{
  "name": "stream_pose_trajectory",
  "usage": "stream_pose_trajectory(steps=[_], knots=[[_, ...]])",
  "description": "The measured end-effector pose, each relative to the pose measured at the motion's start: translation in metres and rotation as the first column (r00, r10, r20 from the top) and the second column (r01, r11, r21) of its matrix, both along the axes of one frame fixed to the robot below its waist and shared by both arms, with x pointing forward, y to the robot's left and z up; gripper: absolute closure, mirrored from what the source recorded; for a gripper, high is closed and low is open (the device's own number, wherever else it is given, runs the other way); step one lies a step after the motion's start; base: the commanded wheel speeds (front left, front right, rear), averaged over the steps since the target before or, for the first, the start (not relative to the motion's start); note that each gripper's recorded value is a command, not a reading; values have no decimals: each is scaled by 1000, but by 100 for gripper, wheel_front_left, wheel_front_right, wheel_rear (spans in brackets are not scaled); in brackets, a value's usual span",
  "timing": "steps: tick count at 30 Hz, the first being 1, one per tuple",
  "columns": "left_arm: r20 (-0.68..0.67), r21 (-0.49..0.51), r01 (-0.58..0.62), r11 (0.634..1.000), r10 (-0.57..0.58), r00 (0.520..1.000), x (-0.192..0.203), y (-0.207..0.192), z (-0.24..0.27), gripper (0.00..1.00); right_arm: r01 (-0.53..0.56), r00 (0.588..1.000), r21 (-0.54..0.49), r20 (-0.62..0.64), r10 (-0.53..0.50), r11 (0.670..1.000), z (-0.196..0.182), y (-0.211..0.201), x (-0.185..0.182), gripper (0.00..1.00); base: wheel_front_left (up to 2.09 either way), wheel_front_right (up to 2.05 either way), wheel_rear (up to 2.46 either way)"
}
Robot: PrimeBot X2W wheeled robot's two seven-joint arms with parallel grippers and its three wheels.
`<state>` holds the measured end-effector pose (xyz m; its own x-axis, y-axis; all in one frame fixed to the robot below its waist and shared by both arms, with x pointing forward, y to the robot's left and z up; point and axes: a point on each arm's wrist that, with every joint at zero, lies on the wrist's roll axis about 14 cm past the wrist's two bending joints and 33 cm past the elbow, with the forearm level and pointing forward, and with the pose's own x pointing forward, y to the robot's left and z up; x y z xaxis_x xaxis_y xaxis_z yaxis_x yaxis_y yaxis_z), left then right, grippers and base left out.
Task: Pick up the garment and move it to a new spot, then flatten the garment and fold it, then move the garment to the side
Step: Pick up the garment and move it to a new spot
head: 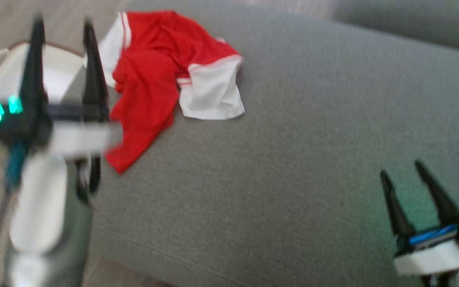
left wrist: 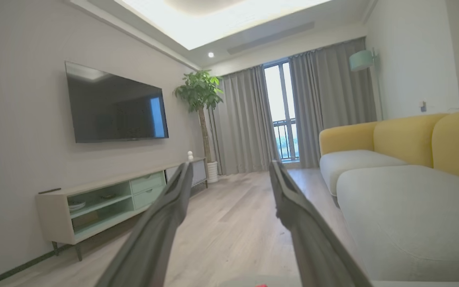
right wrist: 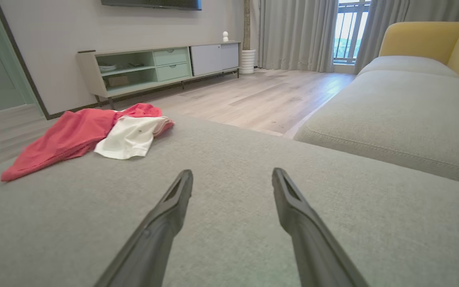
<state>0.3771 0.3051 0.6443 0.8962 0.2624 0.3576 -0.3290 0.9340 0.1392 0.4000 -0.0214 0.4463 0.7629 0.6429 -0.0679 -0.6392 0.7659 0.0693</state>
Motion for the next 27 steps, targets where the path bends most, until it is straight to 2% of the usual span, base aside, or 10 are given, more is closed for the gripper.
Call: stream_pose_trajectory(steps=[4,6,8,10,12,16,21,27], knots=[[-185,-34,68,997,-73,980,75,0,-16,0,-22,999,-28,35,23,999,-9,-6,31,0,0,0,0],[-306,-153,68,986,-113,945,107,4,-46,0,-22,999,-37,43,24,999,-14,-10,43,0,0,0,0],[-431,-289,27,957,-156,889,130,7,-86,0,-18,999,-37,43,20,999,-19,-15,54,0,0,0,0],[-518,-371,-25,928,-185,835,144,11,-121,0,0,999,-29,41,1,1000,-22,-20,65,0,0,0,0],[-593,-421,-82,904,-206,778,152,13,-155,0,22,998,-36,52,-20,999,-23,-29,76,0,0,0,0],[-707,-455,-164,875,-243,664,158,4,-218,0,75,996,-78,59,-70,994,-31,-55,90,0,0,0,0],[-797,-477,-271,836,-282,533,144,-9,-285,0,122,992,-101,35,-119,987,-42,-76,91,0,0,0,0],[-813,-462,-301,834,-263,519,154,-4,-298,0,153,988,-120,19,-152,981,-52,-90,91,0,0,0,0]])
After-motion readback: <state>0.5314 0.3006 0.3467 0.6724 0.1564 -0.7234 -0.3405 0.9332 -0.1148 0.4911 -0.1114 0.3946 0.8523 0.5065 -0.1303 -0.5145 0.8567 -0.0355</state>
